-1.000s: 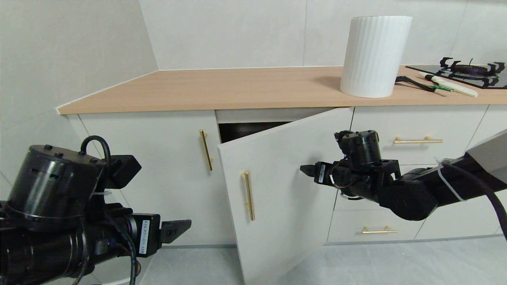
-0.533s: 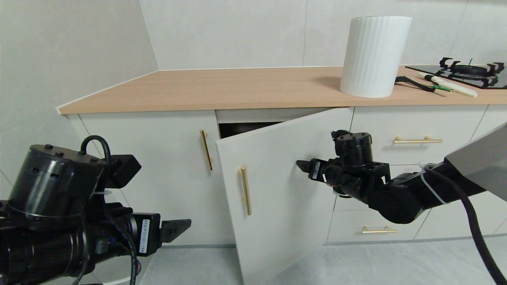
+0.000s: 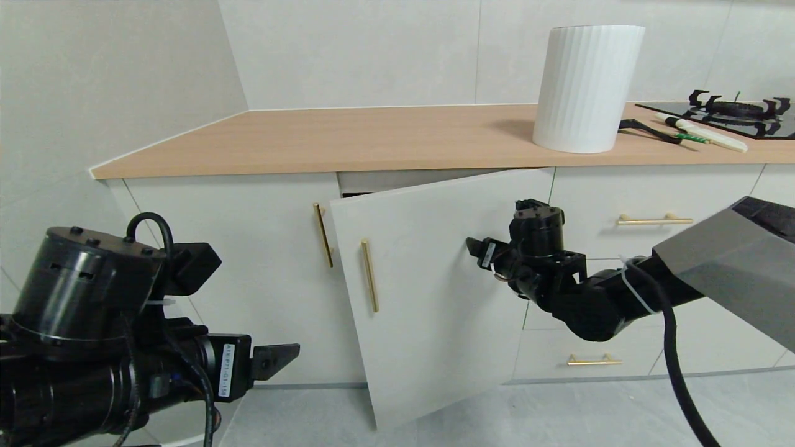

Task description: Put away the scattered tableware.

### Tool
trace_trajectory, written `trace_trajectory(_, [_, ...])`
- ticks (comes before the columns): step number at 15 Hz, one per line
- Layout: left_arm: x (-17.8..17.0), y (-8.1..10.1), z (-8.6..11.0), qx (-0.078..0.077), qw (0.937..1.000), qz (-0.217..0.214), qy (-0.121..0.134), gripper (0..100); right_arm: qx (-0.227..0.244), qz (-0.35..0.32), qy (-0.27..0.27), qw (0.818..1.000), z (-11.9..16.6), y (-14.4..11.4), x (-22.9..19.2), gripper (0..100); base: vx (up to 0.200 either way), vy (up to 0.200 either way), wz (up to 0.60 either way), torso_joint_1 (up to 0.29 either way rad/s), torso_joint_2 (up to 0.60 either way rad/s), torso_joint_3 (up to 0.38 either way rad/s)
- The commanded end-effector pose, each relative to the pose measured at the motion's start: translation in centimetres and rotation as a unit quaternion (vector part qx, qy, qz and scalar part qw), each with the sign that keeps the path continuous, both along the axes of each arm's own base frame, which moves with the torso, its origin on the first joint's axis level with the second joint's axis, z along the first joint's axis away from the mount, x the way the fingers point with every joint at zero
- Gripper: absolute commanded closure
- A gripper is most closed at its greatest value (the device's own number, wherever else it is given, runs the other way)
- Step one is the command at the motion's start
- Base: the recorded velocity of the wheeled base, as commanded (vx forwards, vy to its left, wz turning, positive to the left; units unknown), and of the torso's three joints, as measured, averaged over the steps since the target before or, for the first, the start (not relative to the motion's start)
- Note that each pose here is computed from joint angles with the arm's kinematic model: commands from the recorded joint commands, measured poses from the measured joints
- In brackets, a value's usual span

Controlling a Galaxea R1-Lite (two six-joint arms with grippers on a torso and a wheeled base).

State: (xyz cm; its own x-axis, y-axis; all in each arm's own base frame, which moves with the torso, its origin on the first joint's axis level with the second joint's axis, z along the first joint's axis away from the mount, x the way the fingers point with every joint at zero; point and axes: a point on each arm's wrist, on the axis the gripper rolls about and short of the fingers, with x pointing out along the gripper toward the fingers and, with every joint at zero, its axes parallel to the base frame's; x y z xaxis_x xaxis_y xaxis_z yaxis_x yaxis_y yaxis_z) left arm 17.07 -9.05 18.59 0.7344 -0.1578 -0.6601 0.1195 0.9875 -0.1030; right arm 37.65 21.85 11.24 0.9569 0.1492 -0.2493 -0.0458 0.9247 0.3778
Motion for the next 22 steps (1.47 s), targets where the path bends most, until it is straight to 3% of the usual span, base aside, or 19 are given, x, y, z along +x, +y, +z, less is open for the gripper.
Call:
trace_trajectory(1, [0.0, 0.0, 0.0, 0.0, 1.0, 0.0, 0.001, 0, -0.003, -0.014, -0.001, 1.0, -0.9, 0.3, 1.0, 0, 0.0, 0.0, 0.0, 0.0, 0.0, 0.0])
trace_trajectory(15, [0.0, 0.0, 0.0, 0.0, 1.0, 0.001, -0.001, 0, -0.013, -0.129, -0.036, 0.991, -2.6, -0.2, 5.2, 0, 0.0, 0.0, 0.0, 0.0, 0.0, 0.0])
trace_trajectory(20, [0.0, 0.0, 0.0, 0.0, 1.0, 0.001, -0.002, 0, -0.009, -0.115, -0.033, 0.993, -1.2, -0.5, 3.7, 0, 0.0, 0.0, 0.0, 0.0, 0.0, 0.0])
trace_trajectory(22, [0.0, 0.0, 0.1, -0.001, 1.0, 0.001, -0.003, 0, -0.003, -0.038, -0.009, 0.999, 0.0, -1.2, 0.9, 0, 0.0, 0.0, 0.0, 0.0, 0.0, 0.0])
